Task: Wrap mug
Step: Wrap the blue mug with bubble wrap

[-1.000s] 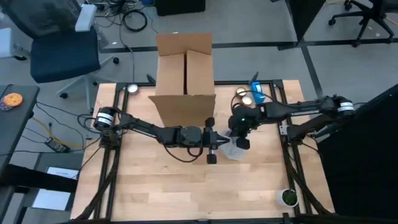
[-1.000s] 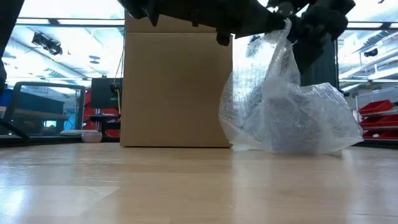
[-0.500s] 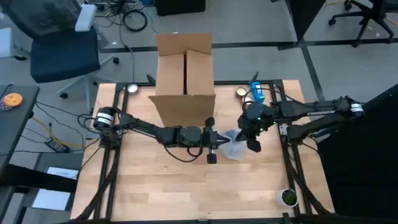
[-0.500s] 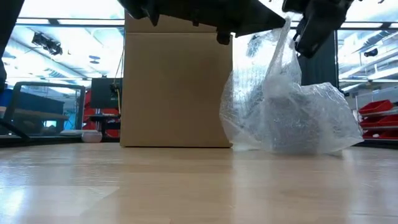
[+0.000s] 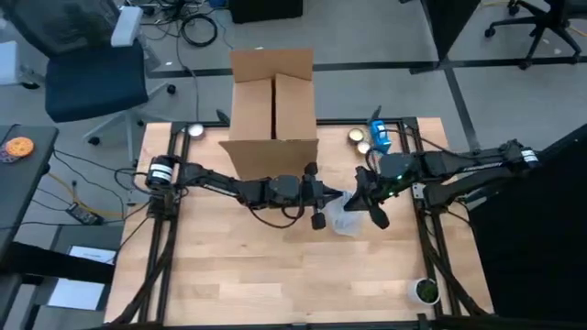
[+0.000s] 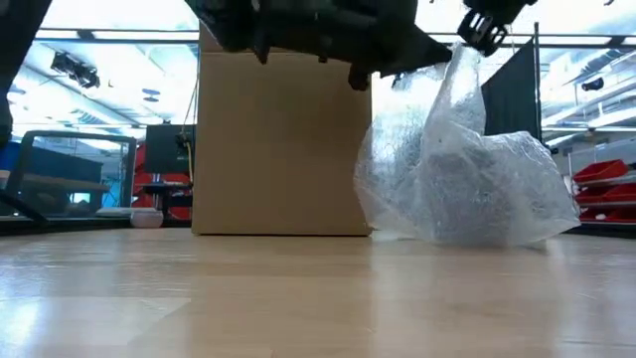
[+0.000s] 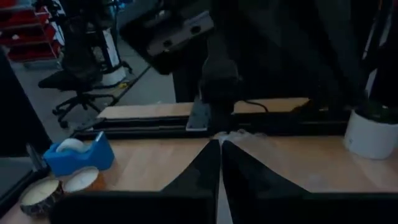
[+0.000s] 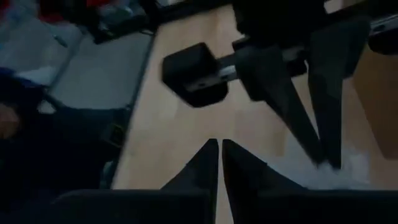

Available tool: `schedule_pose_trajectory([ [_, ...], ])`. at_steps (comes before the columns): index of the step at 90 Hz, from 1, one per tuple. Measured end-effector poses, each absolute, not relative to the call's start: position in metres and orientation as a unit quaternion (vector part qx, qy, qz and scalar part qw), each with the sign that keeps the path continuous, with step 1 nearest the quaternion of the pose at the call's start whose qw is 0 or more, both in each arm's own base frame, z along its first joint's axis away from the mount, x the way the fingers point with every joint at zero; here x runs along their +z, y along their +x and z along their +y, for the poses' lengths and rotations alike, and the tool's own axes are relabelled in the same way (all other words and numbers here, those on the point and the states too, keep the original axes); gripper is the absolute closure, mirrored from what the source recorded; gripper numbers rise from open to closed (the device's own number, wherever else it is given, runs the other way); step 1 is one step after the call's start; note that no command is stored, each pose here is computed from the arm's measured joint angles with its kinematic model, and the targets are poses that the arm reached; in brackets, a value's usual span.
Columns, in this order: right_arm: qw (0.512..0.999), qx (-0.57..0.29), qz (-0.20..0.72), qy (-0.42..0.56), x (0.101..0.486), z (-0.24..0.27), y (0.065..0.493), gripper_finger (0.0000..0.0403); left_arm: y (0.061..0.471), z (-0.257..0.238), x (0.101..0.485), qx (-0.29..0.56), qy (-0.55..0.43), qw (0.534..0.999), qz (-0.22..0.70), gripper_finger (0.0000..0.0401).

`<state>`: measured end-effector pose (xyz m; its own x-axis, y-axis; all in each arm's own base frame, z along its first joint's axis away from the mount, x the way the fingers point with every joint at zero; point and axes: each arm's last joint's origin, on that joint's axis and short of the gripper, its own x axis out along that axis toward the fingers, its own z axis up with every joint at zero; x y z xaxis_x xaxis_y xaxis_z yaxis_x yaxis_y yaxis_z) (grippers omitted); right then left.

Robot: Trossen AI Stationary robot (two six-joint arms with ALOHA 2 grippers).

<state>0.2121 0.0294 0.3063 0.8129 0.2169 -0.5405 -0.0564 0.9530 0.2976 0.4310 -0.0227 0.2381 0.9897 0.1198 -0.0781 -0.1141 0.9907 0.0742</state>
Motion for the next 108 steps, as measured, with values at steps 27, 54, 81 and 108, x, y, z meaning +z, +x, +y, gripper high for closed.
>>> schedule_pose_trajectory([
  [27, 0.949, 0.027, 0.308, 0.067, 0.291, 0.049, 0.229, 0.0403, 0.437, -0.016, 0.227, 0.068, -0.012, 0.997, 0.029, 0.0401],
  [54, 0.926, -0.045, 0.37, 0.055, 0.277, 0.046, 0.224, 0.0403, 0.444, -0.017, 0.217, 0.058, -0.033, 0.998, -0.008, 0.0368],
  [81, 0.893, -0.088, 0.439, 0.047, 0.259, 0.044, 0.223, 0.0403, 0.447, -0.016, 0.226, 0.032, -0.061, 0.997, -0.027, 0.0248],
  [108, 0.874, -0.108, 0.473, 0.037, 0.239, 0.04, 0.239, 0.0403, 0.423, -0.021, 0.269, 0.0, 0.023, 0.999, 0.027, 0.0208],
])
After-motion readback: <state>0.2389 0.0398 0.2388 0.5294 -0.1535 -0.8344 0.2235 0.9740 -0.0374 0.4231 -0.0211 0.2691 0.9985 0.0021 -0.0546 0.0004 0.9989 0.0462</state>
